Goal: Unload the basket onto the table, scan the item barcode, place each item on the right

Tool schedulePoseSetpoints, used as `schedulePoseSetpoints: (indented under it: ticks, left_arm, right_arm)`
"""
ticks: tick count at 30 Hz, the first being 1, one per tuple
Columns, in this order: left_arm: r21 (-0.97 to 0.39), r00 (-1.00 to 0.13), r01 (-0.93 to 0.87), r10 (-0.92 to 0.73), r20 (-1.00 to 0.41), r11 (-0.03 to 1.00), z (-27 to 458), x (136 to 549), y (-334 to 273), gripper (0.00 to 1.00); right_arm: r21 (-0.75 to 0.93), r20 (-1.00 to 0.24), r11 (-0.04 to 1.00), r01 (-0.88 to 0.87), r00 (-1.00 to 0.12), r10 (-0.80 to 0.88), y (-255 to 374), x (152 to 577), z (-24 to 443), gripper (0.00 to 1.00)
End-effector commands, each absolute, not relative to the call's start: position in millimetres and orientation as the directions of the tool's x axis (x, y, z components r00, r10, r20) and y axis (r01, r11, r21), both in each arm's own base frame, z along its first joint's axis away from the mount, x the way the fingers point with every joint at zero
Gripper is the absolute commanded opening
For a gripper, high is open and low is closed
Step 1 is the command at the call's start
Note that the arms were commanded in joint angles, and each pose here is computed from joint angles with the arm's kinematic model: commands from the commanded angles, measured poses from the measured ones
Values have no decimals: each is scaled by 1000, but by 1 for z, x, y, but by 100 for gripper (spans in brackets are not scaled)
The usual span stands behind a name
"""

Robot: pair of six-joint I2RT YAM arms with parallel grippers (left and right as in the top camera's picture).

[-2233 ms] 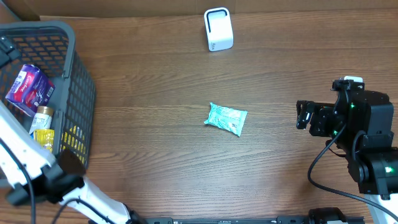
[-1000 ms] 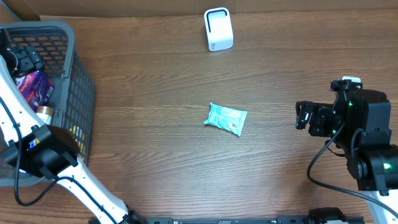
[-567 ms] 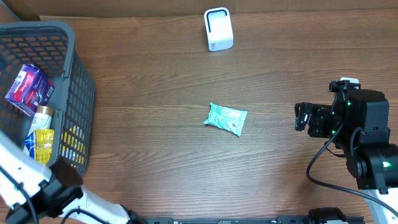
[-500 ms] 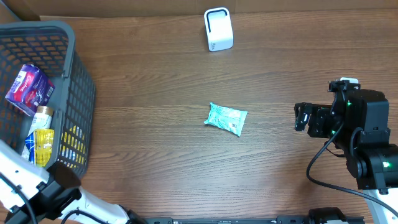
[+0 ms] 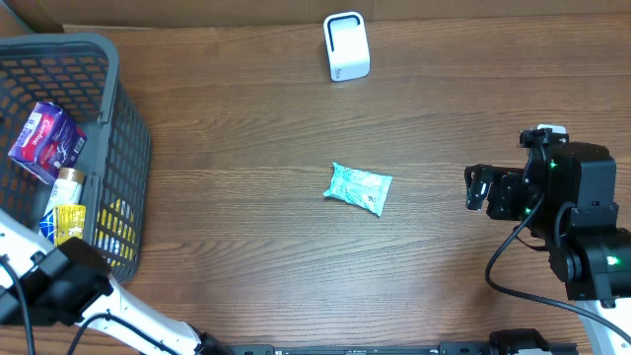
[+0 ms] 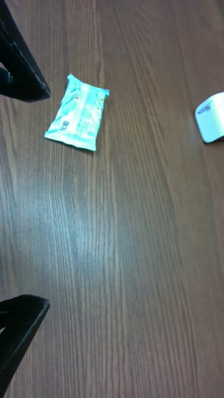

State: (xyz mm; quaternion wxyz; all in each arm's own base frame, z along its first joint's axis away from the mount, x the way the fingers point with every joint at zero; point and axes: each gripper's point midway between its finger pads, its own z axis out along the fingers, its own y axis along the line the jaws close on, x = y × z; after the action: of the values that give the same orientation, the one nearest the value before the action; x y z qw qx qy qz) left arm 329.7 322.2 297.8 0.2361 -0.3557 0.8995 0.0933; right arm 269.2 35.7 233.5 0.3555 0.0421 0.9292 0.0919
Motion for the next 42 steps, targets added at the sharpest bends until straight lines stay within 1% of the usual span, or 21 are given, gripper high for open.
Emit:
schedulePoseSetpoints:
  ticks: [1, 16, 23, 28, 32, 34, 42]
  left_arm:
    - [107, -746, -614, -531, -401, 782, 268, 333, 325, 100]
    - [86, -794, -594, -566, -223, 800, 181, 355, 332, 100]
    - [135, -820, -566, -539, -191, 813, 158, 369, 331, 100]
    - [136, -856, -511, -488, -171, 849, 141, 389, 317, 100]
    - [138, -883, -468, -453, -127, 873, 120, 403, 300, 100]
    - [138, -890, -453, -440, -118, 881, 117, 407, 293, 98]
    - [126, -882, -464, -445, -156, 877, 130, 412, 290, 100]
  right_arm:
    - [204, -672, 979, 1, -727, 141, 38, 271, 244, 100]
    - [202, -657, 979, 5, -741, 140, 38, 273, 238, 100]
    - [200, -629, 980, 12, -765, 138, 38, 275, 230, 100]
    - [198, -617, 980, 15, -775, 137, 38, 277, 226, 100]
    - [197, -608, 980, 18, -782, 136, 38, 278, 223, 100]
    - [197, -606, 980, 18, -783, 136, 38, 278, 222, 100]
    - [197, -607, 980, 18, -783, 136, 38, 278, 222, 100]
